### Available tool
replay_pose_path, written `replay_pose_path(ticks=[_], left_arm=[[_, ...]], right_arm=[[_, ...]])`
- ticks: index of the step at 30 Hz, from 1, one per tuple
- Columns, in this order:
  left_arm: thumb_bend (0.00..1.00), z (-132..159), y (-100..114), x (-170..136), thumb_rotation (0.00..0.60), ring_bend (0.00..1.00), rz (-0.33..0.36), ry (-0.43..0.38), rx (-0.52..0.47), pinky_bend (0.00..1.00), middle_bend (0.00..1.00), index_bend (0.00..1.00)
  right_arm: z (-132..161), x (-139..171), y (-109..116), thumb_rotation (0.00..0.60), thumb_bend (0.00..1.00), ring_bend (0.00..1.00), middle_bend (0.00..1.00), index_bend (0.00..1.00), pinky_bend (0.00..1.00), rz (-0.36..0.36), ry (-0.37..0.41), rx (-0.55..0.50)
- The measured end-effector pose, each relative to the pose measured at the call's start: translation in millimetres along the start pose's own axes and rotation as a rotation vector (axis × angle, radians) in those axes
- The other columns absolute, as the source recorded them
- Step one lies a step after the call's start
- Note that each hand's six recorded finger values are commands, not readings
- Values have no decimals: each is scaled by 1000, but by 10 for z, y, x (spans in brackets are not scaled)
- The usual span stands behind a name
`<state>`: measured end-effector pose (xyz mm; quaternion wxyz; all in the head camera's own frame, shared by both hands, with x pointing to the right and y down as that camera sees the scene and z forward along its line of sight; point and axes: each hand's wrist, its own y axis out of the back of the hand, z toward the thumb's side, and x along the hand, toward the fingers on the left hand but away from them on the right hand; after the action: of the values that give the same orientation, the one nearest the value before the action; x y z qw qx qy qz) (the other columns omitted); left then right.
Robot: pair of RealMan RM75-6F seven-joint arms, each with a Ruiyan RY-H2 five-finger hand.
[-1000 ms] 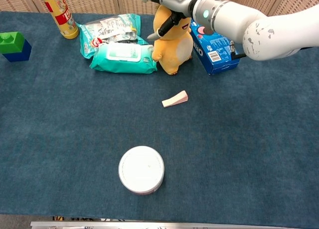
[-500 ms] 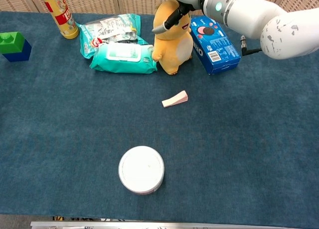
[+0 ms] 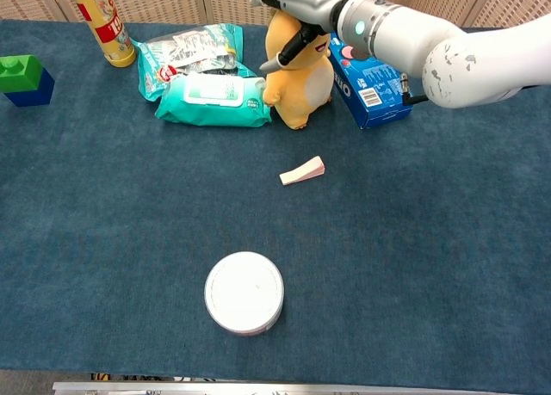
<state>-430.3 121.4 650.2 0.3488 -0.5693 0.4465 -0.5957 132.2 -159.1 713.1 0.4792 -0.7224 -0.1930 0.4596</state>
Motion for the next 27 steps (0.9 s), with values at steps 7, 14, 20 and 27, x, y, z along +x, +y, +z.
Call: replay_pose_path(ticks=[7, 14, 20, 27], left_arm=[[258, 20, 10, 1, 600, 151, 4, -9, -4, 103, 166, 155], [258, 47, 25, -20, 600, 151, 10, -20, -7, 103, 166, 155], [258, 72, 58, -32, 600, 151, 31, -38, -14, 103, 166, 155], [259, 115, 63, -35, 600, 151, 45, -64, -15, 103, 166, 155]], right_arm=[[-10, 95, 97, 299, 0, 0, 46, 0, 0, -32, 14, -13], [-34, 346, 355, 301, 0, 0, 47, 0, 0, -108, 43, -48], [-369, 829, 408, 398, 0, 0, 46, 0, 0, -183, 1, -68], [-962, 1617, 197, 589, 0, 0, 47, 0, 0, -218, -127, -32]])
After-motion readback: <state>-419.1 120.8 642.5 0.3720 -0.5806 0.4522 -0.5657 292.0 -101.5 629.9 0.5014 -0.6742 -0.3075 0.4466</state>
